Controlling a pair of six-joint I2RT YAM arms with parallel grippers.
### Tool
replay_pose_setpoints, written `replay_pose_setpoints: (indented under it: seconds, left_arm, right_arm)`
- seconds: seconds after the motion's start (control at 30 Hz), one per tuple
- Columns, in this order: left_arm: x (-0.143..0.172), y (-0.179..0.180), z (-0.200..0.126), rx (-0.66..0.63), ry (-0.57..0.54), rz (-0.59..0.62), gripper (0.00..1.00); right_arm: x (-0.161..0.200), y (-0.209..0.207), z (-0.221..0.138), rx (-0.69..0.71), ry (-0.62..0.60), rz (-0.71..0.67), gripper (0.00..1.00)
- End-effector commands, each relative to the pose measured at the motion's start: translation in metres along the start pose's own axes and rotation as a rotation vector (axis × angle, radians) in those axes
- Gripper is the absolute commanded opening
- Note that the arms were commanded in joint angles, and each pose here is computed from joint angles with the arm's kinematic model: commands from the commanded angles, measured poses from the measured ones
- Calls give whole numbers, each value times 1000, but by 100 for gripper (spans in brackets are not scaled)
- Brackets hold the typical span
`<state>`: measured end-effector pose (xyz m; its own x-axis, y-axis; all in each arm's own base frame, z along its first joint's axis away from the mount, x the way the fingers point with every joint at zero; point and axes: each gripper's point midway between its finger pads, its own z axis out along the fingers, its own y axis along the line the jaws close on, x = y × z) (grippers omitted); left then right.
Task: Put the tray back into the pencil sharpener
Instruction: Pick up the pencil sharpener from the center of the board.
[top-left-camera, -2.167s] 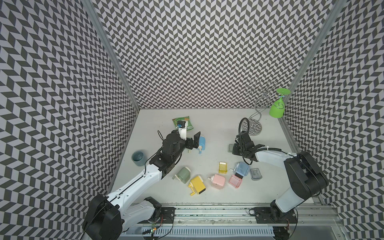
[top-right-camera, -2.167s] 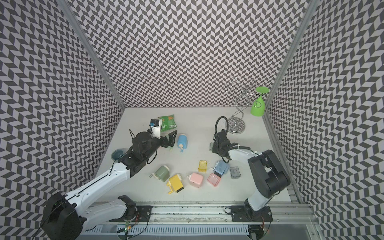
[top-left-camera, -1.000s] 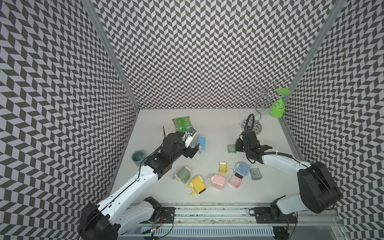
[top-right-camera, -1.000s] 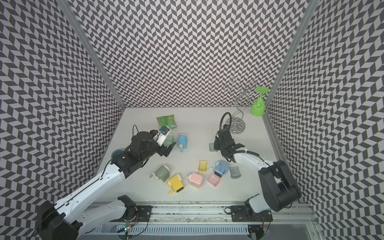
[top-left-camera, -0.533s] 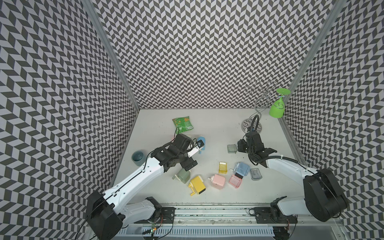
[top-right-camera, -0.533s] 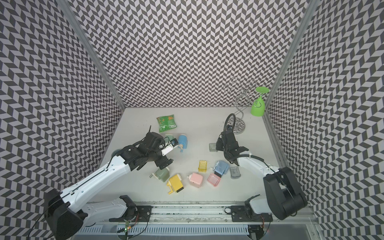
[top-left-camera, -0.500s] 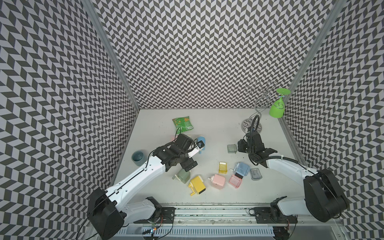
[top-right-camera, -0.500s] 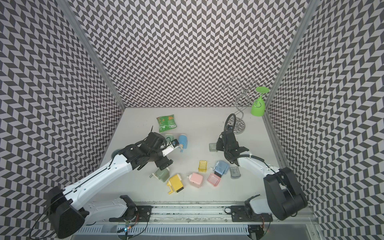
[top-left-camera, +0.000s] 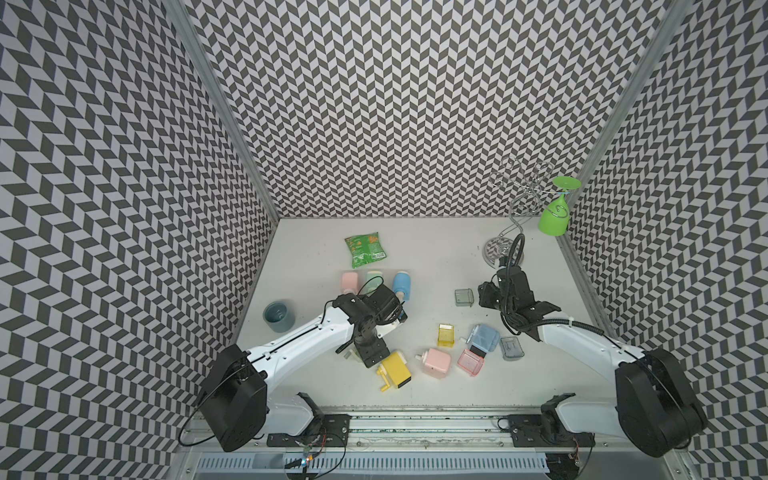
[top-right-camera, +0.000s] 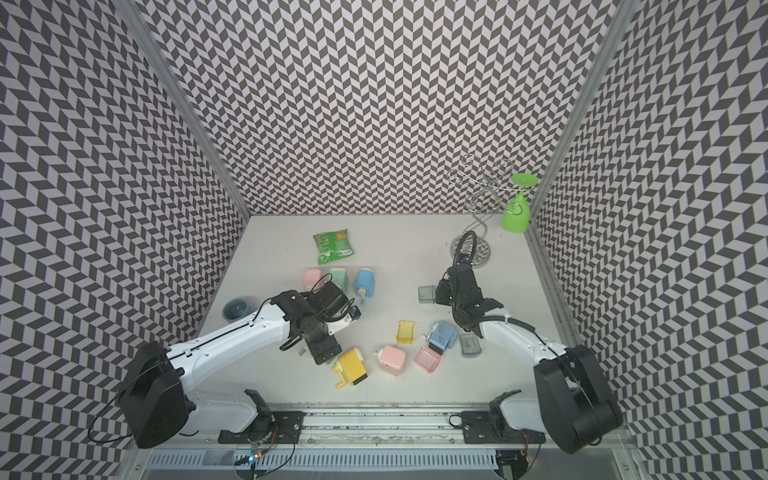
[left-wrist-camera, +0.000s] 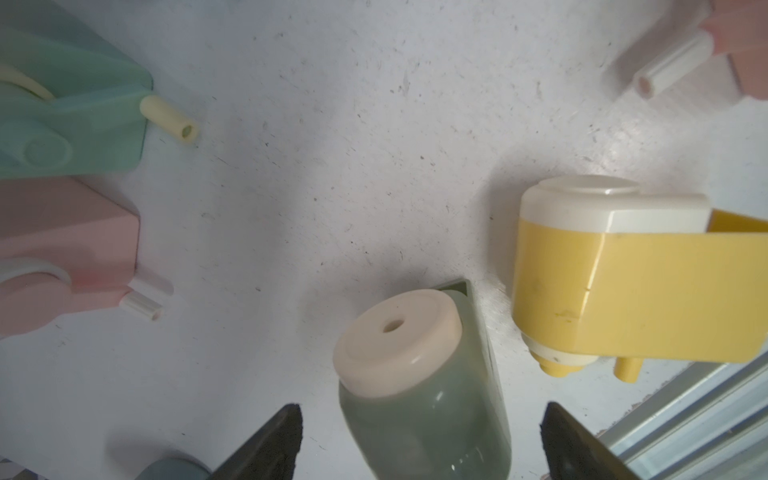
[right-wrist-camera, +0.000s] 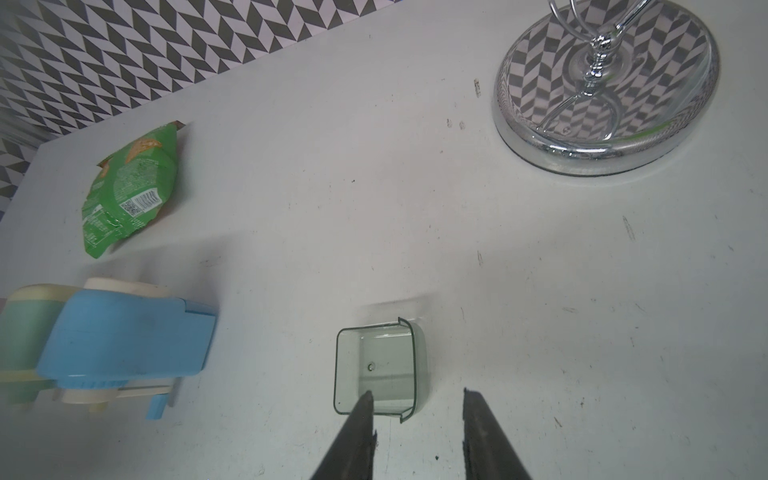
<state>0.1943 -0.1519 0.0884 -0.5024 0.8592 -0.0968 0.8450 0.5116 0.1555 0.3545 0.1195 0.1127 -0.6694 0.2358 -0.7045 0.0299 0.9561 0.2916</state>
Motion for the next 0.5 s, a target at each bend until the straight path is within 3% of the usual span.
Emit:
replay_pose_setpoints:
  seconds: [0.0,0.3,0.47]
  left_arm:
    - [11,-3,7,17,46,-4,88]
    - [21,1,26,-2,82,-16,82]
    - [15,1,36,1,69,-25,70]
  right_arm:
    - [-14,6,-5,-37,-58,12,36]
    - [-18,8,-8,-47,-66,11,36]
    - [-17,8,-8,-48,-60,7,36]
